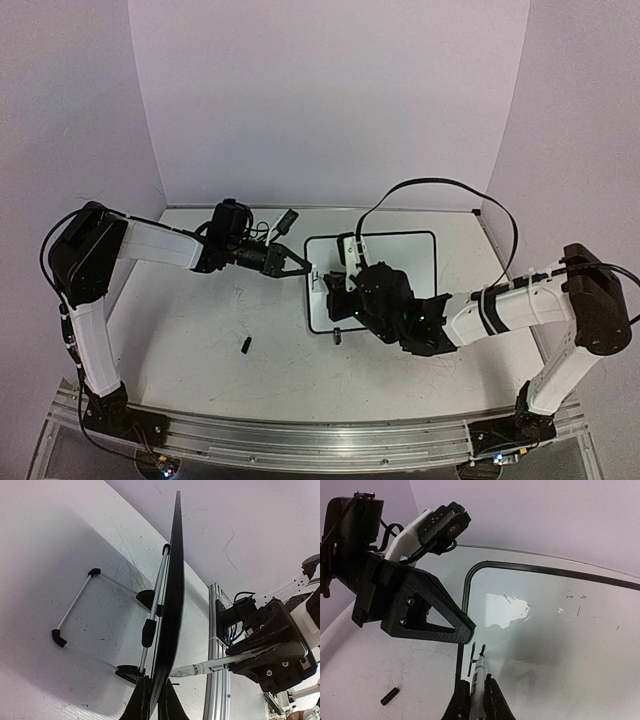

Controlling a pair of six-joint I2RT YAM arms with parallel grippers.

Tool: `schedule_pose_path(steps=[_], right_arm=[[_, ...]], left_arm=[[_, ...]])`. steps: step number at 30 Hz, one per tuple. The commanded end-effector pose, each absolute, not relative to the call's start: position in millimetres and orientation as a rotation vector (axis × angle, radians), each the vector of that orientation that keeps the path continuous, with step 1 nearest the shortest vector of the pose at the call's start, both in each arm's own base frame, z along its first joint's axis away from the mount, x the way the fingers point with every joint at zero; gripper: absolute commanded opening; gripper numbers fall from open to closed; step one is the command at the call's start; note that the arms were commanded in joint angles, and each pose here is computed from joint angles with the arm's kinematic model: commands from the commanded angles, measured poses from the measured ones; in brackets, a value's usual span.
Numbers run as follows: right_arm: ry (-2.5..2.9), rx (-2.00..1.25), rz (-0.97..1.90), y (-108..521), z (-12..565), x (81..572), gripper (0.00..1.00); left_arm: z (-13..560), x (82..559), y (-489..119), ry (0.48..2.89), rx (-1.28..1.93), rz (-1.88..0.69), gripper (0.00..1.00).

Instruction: Write a sentence on the whiteboard

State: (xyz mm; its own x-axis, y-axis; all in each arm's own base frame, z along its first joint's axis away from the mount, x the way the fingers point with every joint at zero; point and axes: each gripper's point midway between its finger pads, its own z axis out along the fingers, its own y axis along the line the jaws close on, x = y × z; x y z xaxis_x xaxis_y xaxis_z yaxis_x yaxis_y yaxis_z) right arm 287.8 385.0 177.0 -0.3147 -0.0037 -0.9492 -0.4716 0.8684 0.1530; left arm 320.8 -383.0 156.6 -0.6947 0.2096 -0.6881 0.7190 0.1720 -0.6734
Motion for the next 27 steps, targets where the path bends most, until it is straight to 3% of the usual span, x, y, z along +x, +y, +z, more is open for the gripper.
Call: schedule_pose_path(steps=[1,27], right_arm=[[1.868,-0.342,0.454,377.6,169.4,285.8,0.00],[1.876,-0.349,0.497,380.2,169.9,273.9,0.00]], left_arm=[[174.9,306.5,-383.8,1.995,0.895,-1.608,0.00],[174.9,304.8,-385.0,1.994,0.901,-1.611,0.00]])
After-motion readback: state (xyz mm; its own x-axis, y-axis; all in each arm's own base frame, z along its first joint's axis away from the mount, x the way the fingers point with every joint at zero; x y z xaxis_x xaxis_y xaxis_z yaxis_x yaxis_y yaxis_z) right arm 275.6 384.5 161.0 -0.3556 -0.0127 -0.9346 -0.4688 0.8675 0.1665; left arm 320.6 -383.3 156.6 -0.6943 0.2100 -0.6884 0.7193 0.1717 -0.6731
